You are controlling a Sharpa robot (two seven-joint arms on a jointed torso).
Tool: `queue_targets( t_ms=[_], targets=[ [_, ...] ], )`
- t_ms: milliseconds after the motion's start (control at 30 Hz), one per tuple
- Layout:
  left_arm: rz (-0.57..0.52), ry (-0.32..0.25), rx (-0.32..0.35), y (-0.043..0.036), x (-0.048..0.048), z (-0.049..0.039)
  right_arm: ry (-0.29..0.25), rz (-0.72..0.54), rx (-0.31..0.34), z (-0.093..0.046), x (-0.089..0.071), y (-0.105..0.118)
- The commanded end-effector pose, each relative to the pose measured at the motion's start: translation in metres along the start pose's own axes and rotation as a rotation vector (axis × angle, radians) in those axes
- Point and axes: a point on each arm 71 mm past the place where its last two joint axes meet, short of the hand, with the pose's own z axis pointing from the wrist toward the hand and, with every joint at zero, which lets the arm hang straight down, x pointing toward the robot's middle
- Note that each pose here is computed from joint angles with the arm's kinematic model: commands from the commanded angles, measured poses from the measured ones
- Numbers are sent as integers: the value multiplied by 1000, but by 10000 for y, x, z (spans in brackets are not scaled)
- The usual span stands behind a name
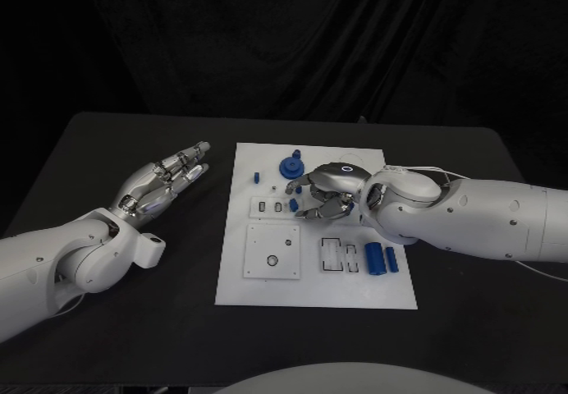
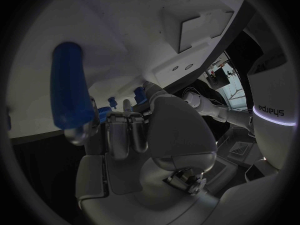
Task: Assemble the parts on the task board
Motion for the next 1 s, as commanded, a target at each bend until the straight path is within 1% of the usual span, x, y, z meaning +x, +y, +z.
queue_targets(
  t_ms=[33, 100, 233, 367, 433, 500, 533, 600, 633, 733, 800, 833, 933, 1000],
  targets=[
    [-4, 6, 129, -95, 3, -7, -48, -12, -5, -38, -30, 9],
    [-2, 4, 130, -96, -3, -11, -77, -15, -12, -63, -71, 15],
    [2, -1, 138, -103, -21, -25, -151, -23, -29, -132, -227, 35],
    [10, -11, 153, -112, -45, -37, -247, -40, -50, -242, -479, 44],
    [15, -17, 157, -113, -60, -39, -280, -48, -56, -285, -571, 39],
    [13, -31, 164, -112, -80, -35, -321, -58, -60, -339, -679, 24],
    [8, -38, 165, -111, -86, -32, -333, -62, -60, -357, -711, 16],
    [-28, -63, 164, -103, -105, -18, -365, -70, -59, -409, -792, -17],
    [-53, -81, 162, -99, -113, -9, -376, -73, -56, -430, -820, -35],
    [-163, -159, 145, -76, -134, 26, -401, -84, -45, -485, -881, -106],
    [-202, -200, 133, -61, -154, 45, -410, -89, -36, -504, -905, -155],
    [-204, -215, 126, -54, -168, 57, -412, -92, -31, -508, -914, -175],
    [-172, -229, 107, -46, -201, 97, -416, -99, -15, -513, -932, -239],
    [-123, -226, 97, -67, -229, 153, -416, -103, -5, -516, -940, -278]
  ],
)
